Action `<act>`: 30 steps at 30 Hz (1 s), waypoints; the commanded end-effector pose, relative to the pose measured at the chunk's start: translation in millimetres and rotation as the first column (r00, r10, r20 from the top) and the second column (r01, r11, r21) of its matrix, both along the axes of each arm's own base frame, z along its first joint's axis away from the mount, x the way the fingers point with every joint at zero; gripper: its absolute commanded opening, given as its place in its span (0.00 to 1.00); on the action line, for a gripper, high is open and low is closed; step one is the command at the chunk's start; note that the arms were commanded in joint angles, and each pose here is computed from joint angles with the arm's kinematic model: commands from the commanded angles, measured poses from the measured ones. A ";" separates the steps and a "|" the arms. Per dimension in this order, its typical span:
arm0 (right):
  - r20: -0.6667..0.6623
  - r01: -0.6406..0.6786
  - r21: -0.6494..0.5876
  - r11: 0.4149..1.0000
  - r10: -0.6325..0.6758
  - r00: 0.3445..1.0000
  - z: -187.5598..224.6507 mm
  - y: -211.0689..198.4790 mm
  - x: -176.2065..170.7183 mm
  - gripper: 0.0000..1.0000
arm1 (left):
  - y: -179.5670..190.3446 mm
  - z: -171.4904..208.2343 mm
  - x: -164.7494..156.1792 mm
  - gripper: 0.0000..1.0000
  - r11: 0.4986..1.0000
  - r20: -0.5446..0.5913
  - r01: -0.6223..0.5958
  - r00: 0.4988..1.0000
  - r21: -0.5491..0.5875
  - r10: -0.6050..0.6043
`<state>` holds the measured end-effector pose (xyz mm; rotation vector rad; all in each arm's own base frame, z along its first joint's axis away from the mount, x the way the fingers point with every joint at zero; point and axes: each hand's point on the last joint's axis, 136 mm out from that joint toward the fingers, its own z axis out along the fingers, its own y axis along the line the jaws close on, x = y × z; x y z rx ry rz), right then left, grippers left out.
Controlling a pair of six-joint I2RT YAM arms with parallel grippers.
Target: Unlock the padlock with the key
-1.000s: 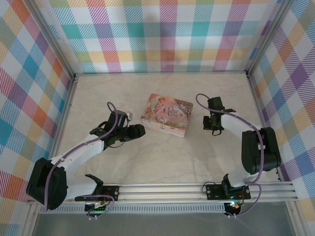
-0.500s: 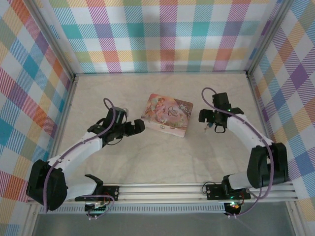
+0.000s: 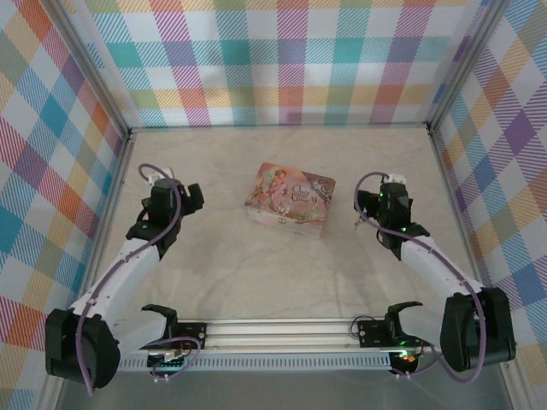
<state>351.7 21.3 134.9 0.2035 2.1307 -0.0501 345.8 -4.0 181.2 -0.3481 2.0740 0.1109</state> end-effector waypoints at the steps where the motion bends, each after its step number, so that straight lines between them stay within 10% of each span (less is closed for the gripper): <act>1: 0.136 0.025 -0.088 0.996 -0.013 0.991 14.6 -9.0 22.8 0.99 | 23.3 -6.6 19.7 1.00 0.994 0.092 -0.036 0.995 0.101 0.027; 7: 0.184 0.037 -0.161 0.986 -0.007 0.983 -14.5 -15.9 27.4 1.00 | 25.3 -72.2 32.6 1.00 0.993 0.070 -0.023 0.997 0.116 0.015; 16: 0.278 -0.219 -0.055 0.974 0.225 0.934 -36.3 2.7 38.7 1.00 | 0.6 -96.5 49.7 1.00 0.985 0.150 0.131 0.978 0.115 -0.148; 30: 0.201 -0.157 -0.016 0.988 0.157 0.967 -42.8 -11.2 46.9 1.00 | 5.9 -98.0 46.8 1.00 0.989 0.123 0.096 0.986 0.113 -0.109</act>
